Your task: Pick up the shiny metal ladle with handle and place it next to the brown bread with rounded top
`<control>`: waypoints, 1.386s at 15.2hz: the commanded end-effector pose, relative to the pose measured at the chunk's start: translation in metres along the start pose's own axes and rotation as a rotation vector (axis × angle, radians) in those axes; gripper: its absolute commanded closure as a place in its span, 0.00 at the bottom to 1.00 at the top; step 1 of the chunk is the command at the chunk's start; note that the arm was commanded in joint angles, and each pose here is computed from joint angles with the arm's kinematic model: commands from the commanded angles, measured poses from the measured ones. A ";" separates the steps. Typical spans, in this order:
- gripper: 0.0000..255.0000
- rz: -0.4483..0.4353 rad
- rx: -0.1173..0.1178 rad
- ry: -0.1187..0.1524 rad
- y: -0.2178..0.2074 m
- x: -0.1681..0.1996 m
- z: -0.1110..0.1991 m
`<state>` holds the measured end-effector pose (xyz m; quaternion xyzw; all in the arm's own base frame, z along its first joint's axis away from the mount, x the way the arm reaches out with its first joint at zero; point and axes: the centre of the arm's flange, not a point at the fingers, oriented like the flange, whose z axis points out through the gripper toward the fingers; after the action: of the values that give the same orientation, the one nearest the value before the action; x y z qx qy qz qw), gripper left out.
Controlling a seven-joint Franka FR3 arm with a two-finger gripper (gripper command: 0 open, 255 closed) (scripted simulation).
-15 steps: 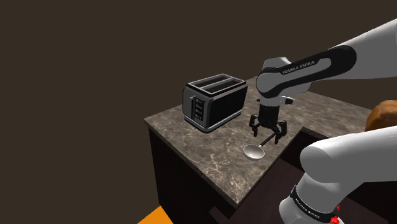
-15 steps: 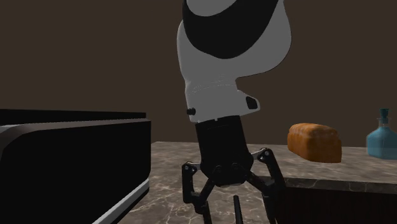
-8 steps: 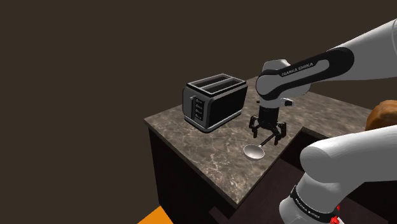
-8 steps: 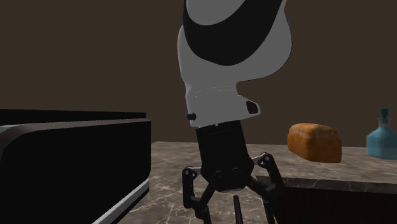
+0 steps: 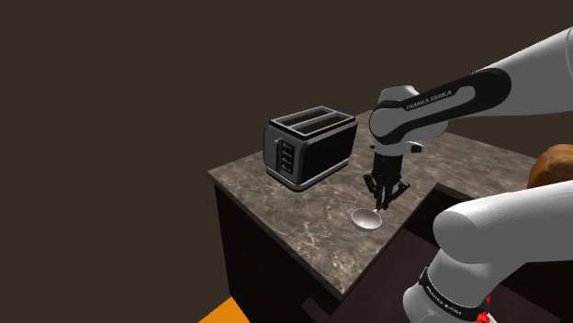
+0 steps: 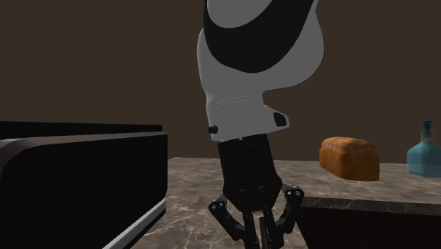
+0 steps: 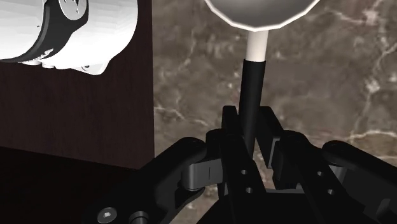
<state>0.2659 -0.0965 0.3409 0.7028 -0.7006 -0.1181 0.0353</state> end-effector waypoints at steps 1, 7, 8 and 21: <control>1.00 0.000 0.000 0.000 0.000 0.000 0.000; 1.00 0.000 0.000 0.000 0.005 -0.002 -0.020; 1.00 0.000 0.000 0.000 0.006 -0.003 -0.026; 1.00 0.000 0.000 0.000 0.020 -0.011 -0.092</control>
<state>0.2661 -0.0967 0.4296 0.7028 -0.7006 -0.1179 0.0352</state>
